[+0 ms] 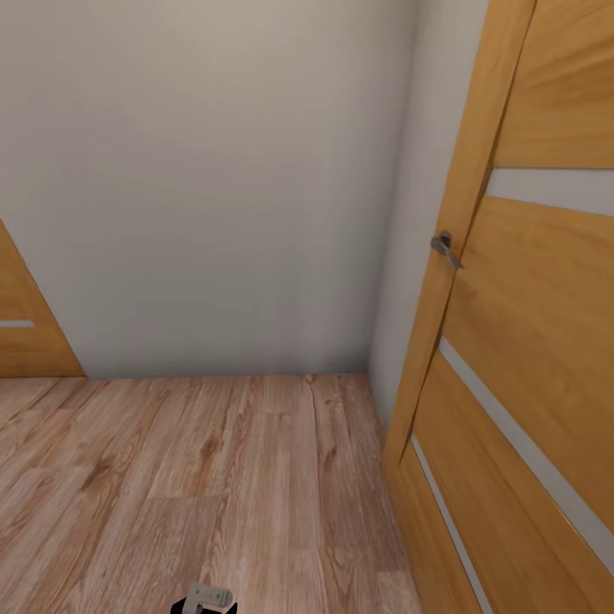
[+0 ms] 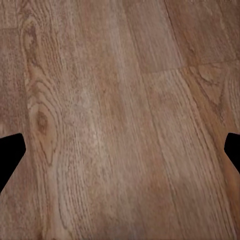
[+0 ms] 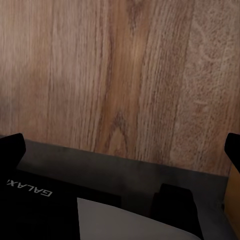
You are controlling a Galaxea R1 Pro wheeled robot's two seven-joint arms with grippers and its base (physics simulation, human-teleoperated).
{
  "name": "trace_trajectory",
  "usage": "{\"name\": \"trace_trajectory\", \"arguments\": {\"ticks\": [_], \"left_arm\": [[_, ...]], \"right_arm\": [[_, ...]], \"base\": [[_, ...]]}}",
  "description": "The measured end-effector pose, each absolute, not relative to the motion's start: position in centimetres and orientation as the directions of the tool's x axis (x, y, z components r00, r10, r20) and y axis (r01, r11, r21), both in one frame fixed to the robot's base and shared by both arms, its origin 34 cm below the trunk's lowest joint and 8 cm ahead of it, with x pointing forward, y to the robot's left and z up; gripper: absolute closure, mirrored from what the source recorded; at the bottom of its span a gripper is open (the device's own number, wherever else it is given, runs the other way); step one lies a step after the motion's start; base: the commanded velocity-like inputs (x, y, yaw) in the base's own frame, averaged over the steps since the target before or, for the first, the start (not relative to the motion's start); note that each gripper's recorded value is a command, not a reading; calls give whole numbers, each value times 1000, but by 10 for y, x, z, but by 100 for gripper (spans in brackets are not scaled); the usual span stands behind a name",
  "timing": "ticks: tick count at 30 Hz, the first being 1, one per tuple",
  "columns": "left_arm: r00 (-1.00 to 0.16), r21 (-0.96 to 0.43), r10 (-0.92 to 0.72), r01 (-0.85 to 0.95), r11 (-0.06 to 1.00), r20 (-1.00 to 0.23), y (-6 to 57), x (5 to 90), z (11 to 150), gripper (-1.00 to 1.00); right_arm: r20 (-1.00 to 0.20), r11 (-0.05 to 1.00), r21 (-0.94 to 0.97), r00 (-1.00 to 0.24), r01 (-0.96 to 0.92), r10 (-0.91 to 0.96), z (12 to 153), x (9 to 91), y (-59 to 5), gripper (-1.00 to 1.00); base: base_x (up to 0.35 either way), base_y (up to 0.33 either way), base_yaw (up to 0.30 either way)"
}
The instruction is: Move the two storage containers from the living room to the garage. In the garage, place one container on the floor and stack the other container on top of it (either order is fine).
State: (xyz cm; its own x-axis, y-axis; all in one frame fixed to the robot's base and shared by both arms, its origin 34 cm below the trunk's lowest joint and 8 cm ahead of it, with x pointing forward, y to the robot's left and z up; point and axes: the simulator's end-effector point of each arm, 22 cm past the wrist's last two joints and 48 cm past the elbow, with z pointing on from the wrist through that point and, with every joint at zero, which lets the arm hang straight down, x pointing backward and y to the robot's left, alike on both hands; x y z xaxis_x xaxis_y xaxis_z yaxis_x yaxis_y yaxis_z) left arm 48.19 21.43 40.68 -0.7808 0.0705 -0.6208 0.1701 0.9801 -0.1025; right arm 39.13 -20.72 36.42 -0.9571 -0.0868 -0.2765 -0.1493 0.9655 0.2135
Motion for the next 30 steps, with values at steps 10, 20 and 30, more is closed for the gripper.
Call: {"name": "trace_trajectory", "arguments": {"ticks": [10, 20, 30], "left_arm": [[-781, -103, 71, 171, 980, -621, 214, 482, 407, -100], [-781, -103, 71, 171, 980, -621, 214, 482, 407, -100], [-781, -103, 70, 171, 980, -621, 214, 482, 407, -100]], "right_arm": [[-277, 965, 213, -957, -149, -87, 364, 391, -207, -100], [-280, 966, 214, -956, -149, -86, 364, 392, -207, -100], [-281, 966, 212, -956, -150, -86, 365, 392, -208, -100]], "base": [[70, 0, 0], [134, 0, 0], [56, 0, 0]]}}
